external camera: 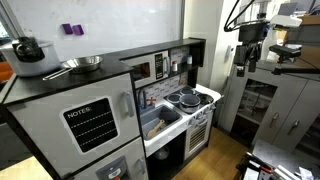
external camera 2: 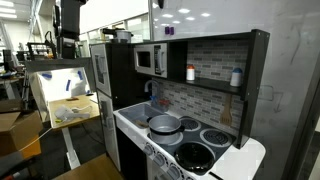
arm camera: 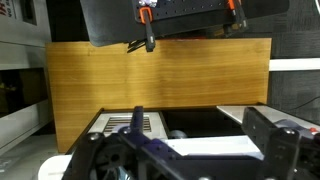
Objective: Open the left door of the top cabinet.
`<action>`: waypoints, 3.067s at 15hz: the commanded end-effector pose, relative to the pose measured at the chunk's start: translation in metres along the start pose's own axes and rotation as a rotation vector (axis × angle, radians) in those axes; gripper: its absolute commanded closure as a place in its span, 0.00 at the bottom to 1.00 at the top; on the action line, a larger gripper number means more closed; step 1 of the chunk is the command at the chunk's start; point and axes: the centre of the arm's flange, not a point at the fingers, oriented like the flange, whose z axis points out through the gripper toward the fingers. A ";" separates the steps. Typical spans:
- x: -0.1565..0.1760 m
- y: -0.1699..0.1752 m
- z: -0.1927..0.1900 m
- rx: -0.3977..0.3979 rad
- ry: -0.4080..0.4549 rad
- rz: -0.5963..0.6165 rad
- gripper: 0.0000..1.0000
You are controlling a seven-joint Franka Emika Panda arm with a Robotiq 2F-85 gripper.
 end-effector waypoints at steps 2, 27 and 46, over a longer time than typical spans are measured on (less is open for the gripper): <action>0.000 0.000 0.000 0.000 0.000 0.000 0.00; 0.000 0.000 0.000 0.000 0.000 0.000 0.00; 0.065 0.046 -0.003 0.254 0.070 0.217 0.00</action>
